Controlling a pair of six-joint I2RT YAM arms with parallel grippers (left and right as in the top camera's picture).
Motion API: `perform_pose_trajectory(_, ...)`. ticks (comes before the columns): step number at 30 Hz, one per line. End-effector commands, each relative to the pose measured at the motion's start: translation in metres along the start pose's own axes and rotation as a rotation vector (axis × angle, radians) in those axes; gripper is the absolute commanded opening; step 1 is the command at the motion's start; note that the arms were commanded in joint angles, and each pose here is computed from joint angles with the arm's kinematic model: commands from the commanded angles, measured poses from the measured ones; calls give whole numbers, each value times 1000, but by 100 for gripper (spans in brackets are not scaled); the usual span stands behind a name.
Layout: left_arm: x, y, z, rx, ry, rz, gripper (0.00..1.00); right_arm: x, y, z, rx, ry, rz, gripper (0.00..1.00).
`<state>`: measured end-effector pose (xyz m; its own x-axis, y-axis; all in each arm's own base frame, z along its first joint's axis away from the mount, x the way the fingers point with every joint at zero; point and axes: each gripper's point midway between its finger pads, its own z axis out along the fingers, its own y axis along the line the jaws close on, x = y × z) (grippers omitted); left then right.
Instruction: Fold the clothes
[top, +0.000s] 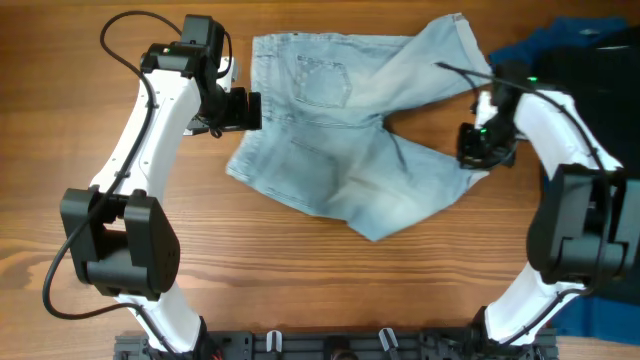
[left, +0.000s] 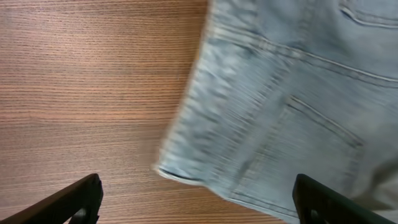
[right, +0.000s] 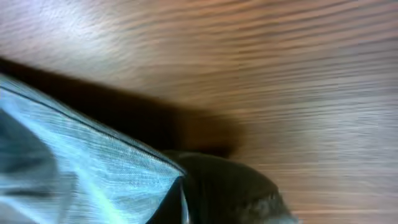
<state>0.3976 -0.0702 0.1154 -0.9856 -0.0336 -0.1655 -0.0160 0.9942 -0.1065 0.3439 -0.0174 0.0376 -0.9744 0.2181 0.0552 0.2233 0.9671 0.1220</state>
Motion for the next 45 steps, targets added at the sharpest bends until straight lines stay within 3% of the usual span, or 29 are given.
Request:
perform_pose_trajectory(1, 4, 0, 12, 9, 36, 13, 91, -13, 13, -25, -77, -28, -32, 47)
perform_pose_trajectory(3, 4, 1, 20, 8, 51, 12, 85, -16, 29, -43, -147, -33, -68, 54)
perform_pose_trajectory(6, 10, -9, 41, 70, 113, 8, 78, -22, 57, -76, -264, -62, -135, 57)
perform_pose_trajectory(13, 38, -10, 79, 72, 279, 21, 75, -26, 85, -102, -273, -127, -222, 60)
perform_pose_trajectory(16, 45, -6, 88, 57, 319, 17, 68, -26, 87, -101, -270, -131, -239, 60)
perform_pose_trajectory(18, 49, -6, 93, 55, 328, 14, 61, -27, 89, -101, -270, -138, -247, 60)
perform_pose_trajectory(26, 72, -2, 110, 39, 372, -40, 6, -34, 87, -101, -247, -166, -251, 61)
perform_pose_trajectory(29, 78, 2, 111, 24, 392, -67, 4, -36, 87, -102, -245, -173, -253, 60)
perform_pose_trajectory(36, 83, 76, 92, -226, 386, -480, 4, -43, 89, -103, -246, -205, -261, 61)
perform_pose_trajectory(41, 75, 119, 90, -217, 341, -722, 4, -49, 93, -104, -249, -232, -272, 60)
perform_pose_trajectory(45, 69, 129, 91, -139, 328, -765, 4, -58, 97, -103, -244, -267, -264, 60)
